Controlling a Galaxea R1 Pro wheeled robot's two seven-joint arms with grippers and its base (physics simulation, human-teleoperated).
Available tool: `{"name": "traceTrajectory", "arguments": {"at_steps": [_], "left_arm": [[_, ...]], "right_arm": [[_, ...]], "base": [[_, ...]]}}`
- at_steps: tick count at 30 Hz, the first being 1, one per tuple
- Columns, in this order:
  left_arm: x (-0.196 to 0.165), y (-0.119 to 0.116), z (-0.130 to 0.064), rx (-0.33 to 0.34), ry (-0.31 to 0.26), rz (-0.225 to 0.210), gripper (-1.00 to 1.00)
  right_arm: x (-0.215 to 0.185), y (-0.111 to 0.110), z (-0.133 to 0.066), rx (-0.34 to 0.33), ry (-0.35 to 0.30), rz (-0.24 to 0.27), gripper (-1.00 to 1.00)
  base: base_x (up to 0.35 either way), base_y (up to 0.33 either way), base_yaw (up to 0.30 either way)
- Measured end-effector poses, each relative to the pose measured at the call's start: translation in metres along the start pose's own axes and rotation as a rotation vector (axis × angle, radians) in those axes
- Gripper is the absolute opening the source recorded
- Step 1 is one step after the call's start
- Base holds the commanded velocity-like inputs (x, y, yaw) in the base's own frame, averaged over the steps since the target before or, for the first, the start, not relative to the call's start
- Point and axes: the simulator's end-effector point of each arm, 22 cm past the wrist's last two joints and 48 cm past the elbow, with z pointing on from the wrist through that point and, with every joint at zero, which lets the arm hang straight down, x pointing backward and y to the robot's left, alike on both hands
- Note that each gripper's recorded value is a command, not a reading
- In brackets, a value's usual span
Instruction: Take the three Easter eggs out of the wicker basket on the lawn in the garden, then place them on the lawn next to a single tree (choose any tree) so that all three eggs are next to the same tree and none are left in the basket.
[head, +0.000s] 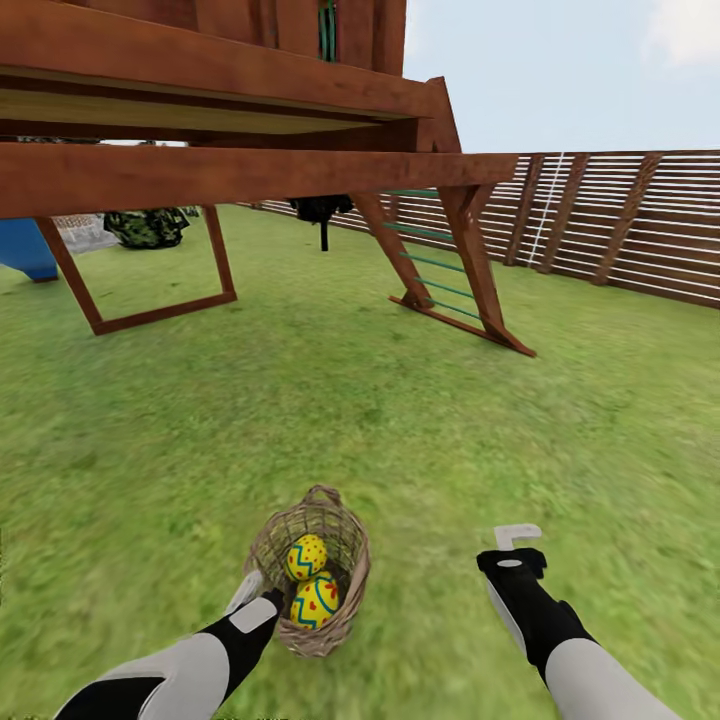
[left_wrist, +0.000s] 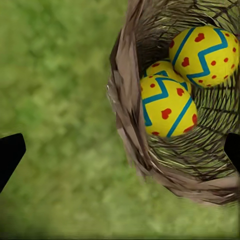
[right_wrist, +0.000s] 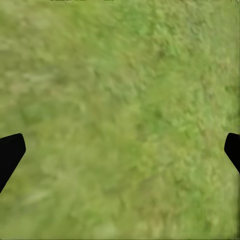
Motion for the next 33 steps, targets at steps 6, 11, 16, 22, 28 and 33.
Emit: {"name": "traceTrajectory", "arguments": {"at_steps": [6,11,16,22,28,33], "left_arm": [[-0.001,0.001,0.001,-0.001,-0.001,-0.005,1.0],[0.0,0.005,0.001,-0.012,0.013,-0.059,1.0],[-0.003,0.008,0.002,-0.019,0.017,-0.086,1.0],[-0.009,0.002,0.002,-0.006,0.006,-0.093,1.0],[-0.016,-0.006,0.001,0.012,-0.007,-0.102,1.0],[-0.017,-0.007,0.001,0.01,-0.009,-0.103,1.0]], "right_arm": [[0.001,0.0,0.0,0.002,0.001,-0.002,1.0],[0.001,0.0,0.0,0.002,0.001,-0.002,1.0],[0.001,0.0,0.0,0.001,0.001,-0.002,1.0],[0.004,0.002,0.0,-0.006,0.005,-0.004,1.0],[0.004,0.015,-0.004,-0.027,0.006,0.0,1.0],[0.004,0.022,-0.005,-0.036,0.007,0.001,1.0]], "base": [[0.0,-0.33,0.269],[0.0,-0.33,0.286],[0.048,-0.33,0.287],[0.095,-0.33,0.209],[0.06,-0.163,0.02],[0.017,-0.023,0.002]]}}
